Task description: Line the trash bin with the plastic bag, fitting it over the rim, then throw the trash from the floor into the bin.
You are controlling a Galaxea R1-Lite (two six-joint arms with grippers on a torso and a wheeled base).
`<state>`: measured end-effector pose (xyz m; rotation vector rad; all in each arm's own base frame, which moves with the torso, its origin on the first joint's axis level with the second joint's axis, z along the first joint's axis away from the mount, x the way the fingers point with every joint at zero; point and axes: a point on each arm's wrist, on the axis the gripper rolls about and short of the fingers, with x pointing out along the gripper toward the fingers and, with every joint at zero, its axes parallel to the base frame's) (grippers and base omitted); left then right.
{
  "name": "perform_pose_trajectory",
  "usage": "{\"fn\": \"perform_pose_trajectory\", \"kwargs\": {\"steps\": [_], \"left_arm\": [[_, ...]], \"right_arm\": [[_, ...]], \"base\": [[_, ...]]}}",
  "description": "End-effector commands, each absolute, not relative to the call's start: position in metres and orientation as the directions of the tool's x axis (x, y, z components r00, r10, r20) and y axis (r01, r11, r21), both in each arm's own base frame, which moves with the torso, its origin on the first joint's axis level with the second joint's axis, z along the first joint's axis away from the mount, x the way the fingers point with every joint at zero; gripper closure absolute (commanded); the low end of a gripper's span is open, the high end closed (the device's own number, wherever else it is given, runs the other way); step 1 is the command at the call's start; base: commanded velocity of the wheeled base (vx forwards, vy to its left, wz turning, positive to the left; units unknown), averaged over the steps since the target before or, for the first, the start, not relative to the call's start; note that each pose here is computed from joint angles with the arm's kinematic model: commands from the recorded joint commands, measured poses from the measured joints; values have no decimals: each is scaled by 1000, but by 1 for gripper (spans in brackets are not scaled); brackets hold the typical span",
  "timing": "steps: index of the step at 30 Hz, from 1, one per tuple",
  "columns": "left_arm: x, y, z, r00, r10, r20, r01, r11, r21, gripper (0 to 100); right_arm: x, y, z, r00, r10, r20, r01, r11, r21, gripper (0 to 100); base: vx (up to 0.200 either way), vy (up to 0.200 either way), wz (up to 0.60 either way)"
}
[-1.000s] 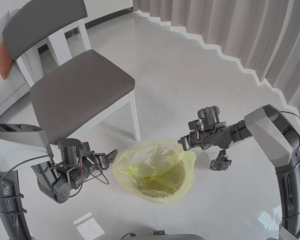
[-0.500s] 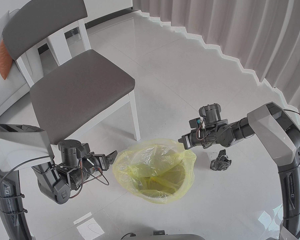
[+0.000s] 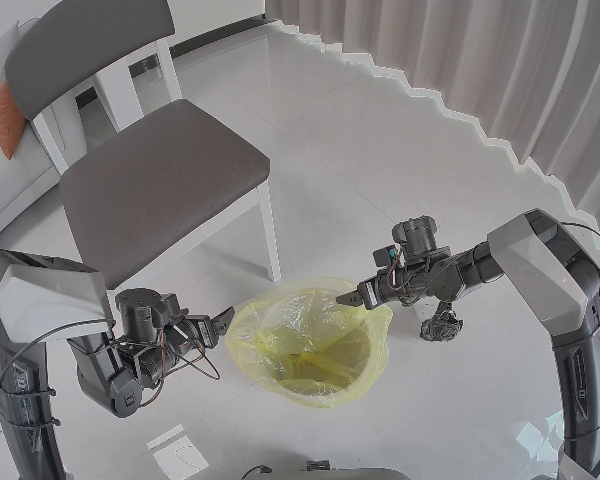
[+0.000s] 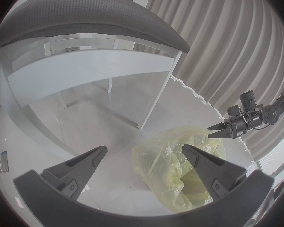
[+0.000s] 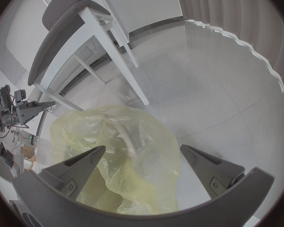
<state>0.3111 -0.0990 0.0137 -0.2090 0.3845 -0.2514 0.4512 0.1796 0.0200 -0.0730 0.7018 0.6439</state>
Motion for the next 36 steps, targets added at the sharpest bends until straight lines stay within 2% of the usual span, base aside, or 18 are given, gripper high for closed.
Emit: {"fn": "perform_pose_trajectory", "kwargs": {"steps": [1, 7, 8, 24, 28, 36], "left_arm": [[311, -99, 9, 893, -281, -351, 201, 948, -247, 0], [311, -99, 7, 890, -283, -358, 202, 948, -247, 0], [311, -99, 6, 889, -282, -360, 200, 948, -247, 0], [310, -99, 5, 889, -278, -363, 197, 949, -246, 0], [311, -99, 4, 889, -278, -364, 195, 949, -248, 0], [312, -99, -2, 883, -273, -381, 188, 951, -246, 0]], "right_arm": [[451, 183, 7, 562, 527, -638, -577, 802, 154, 0], [452, 184, 5, 564, 528, -635, -581, 800, 149, 0], [452, 184, 6, 566, 528, -633, -580, 801, 149, 100], [452, 183, 17, 577, 531, -620, -582, 800, 144, 100], [464, 186, 22, 603, 539, -588, -584, 801, 135, 100], [480, 192, 20, 589, 534, -607, -581, 802, 142, 100]], "base": [[0, 0, 0], [0, 0, 0], [0, 0, 0], [0, 0, 0], [0, 0, 0], [0, 0, 0]]}}
